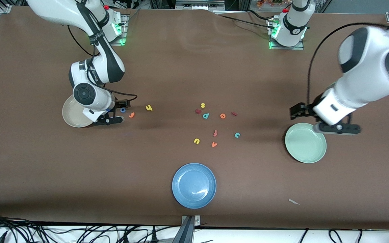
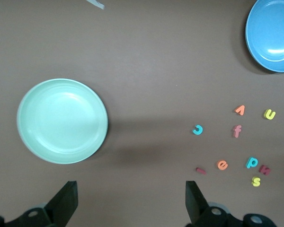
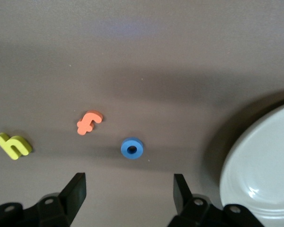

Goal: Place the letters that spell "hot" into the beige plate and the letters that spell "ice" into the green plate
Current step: 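Move the right gripper toward the blue o while the left gripper reaches letters, then grasp the blue o with the right gripper while the left gripper lowers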

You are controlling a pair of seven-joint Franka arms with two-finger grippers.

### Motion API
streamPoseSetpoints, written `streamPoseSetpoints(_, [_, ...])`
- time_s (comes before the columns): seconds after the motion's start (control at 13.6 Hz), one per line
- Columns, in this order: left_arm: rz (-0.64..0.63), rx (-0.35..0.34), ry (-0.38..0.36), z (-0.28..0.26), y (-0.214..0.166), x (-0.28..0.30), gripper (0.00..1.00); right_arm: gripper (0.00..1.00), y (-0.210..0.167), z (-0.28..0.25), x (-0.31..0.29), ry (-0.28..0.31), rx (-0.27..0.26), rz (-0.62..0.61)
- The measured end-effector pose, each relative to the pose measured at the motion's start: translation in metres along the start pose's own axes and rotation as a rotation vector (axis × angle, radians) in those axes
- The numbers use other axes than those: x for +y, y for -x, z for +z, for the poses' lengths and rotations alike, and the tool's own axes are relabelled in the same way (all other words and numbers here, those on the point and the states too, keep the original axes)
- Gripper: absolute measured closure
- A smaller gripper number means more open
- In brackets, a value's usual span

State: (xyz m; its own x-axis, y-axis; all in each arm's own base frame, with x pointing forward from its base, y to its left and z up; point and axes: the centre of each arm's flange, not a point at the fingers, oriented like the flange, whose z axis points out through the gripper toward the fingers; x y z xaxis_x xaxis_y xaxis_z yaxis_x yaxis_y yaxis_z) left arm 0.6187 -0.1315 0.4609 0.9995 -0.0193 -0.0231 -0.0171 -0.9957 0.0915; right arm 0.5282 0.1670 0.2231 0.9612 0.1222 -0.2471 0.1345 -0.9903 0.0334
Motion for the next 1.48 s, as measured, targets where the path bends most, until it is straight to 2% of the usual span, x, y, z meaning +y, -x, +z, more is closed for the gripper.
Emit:
streamPoseSetpoints(0.07, [0.0, 0.002, 0.0, 0.02, 0.003, 0.009, 0.0, 0.27, 0.001, 0.005, 0.0, -0.002, 0.008, 0.0])
streamPoseSetpoints(0.37, [-0.05, 0.038, 0.005, 0.09, 0.027, 0.057, 0.0, 0.29, 0.008, 0.03, 0.0, -0.015, 0.078, -0.016])
streamPoseSetpoints(0.66, [-0.102, 0.057, -0.044, 0.162, 0.063, 0.118, 0.0, 0.35, 0.012, 0.045, -0.006, -0.013, 0.077, -0.031])
streamPoseSetpoints(0.74, [-0.109, 0.053, -0.045, 0.178, 0.071, 0.134, 0.0, 0.37, 0.012, 0.046, -0.006, -0.013, 0.077, -0.038])
streamPoseSetpoints(0.81, [-0.11, 0.05, -0.042, 0.193, 0.077, 0.149, 0.0, 0.45, 0.012, 0.046, -0.006, -0.013, 0.081, -0.052])
streamPoseSetpoints(0.96, [-0.096, 0.054, -0.04, 0.225, 0.091, 0.178, 0.0, 0.46, 0.01, 0.044, -0.006, -0.013, 0.097, -0.093])
streamPoseSetpoints(1.25, [-0.055, 0.035, -0.073, 0.278, 0.103, 0.191, 0.0, 0.5, 0.009, 0.043, -0.007, -0.013, 0.111, -0.132])
streamPoseSetpoints(1.48, [-0.042, 0.026, -0.076, 0.289, 0.105, 0.199, 0.0, 0.5, 0.008, 0.043, -0.006, -0.012, 0.118, -0.159])
